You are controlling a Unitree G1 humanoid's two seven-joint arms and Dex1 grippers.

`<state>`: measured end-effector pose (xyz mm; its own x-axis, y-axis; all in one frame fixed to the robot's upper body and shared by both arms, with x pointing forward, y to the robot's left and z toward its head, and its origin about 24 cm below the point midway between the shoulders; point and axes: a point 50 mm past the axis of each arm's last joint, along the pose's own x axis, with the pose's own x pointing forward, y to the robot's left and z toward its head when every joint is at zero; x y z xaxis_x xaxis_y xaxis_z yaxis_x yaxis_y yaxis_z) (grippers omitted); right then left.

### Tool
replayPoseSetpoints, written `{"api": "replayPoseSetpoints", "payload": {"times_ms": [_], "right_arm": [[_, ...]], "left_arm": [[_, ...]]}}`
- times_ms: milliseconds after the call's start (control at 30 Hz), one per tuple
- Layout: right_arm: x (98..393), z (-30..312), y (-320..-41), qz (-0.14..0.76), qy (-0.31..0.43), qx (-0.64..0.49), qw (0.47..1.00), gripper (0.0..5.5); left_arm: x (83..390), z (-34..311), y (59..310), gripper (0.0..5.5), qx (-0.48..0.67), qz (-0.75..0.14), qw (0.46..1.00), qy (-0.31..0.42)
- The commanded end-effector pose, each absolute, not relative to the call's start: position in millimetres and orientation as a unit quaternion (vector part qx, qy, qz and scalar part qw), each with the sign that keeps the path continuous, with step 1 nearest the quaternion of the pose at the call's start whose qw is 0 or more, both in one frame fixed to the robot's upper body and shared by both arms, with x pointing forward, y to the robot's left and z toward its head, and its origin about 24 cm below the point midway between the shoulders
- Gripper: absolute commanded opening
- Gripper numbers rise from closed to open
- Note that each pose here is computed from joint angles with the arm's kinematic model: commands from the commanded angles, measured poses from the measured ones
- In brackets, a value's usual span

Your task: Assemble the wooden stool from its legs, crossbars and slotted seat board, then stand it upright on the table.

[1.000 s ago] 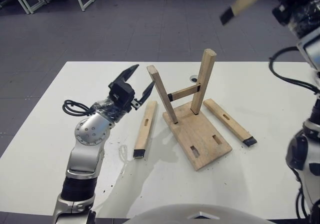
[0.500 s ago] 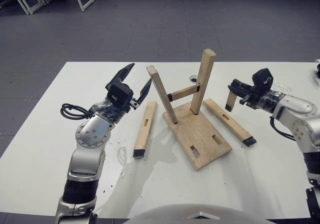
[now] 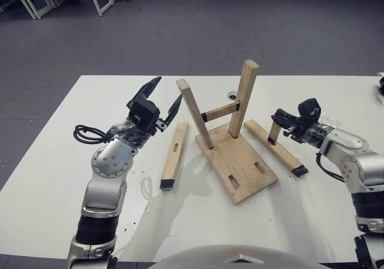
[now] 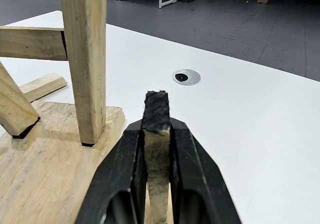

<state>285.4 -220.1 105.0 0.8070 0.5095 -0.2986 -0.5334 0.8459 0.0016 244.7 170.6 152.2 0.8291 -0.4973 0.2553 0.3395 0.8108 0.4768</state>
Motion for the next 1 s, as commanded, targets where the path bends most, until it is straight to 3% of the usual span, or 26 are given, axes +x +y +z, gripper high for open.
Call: {"api": "replayPoseSetpoints", "payload": {"times_ms": [33, 200, 367, 400, 567, 667, 767, 867, 1000], "right_arm": [[268, 58, -240, 0.217, 0.234, -0.038, 0.947, 0.42], [274, 79, -260, 0.142, 0.190, -0.023, 0.971, 0.42], [283, 107, -249, 0.146, 0.152, -0.007, 0.977, 0.42], [285, 113, -248, 0.145, 0.146, -0.005, 0.979, 0.71], [302, 174, -246, 0.127, 0.069, -0.016, 0.989, 1.44], [317, 227, -232, 0.138, -0.011, -0.011, 0.990, 1.44], [334, 255, -216, 0.149, -0.059, -0.006, 0.987, 1.44], [347, 237, -206, 0.155, -0.031, -0.017, 0.987, 1.44], [341, 131, -209, 0.145, 0.139, -0.041, 0.979, 1.44]], "left_arm": [[246, 149, 172, 3.03, 0.208, -0.217, 0.937, -0.178], [244, 148, 174, 3.03, 0.206, -0.211, 0.939, -0.177], [244, 147, 175, 3.03, 0.204, -0.208, 0.940, -0.175], [244, 147, 175, 3.03, 0.204, -0.208, 0.941, -0.174], [246, 145, 175, 3.03, 0.201, -0.207, 0.942, -0.173], [247, 144, 176, 3.03, 0.200, -0.207, 0.942, -0.172], [248, 144, 174, 3.03, 0.199, -0.210, 0.941, -0.174], [250, 145, 176, 3.03, 0.201, -0.209, 0.941, -0.176], [250, 143, 178, 3.03, 0.198, -0.198, 0.945, -0.171]]}}
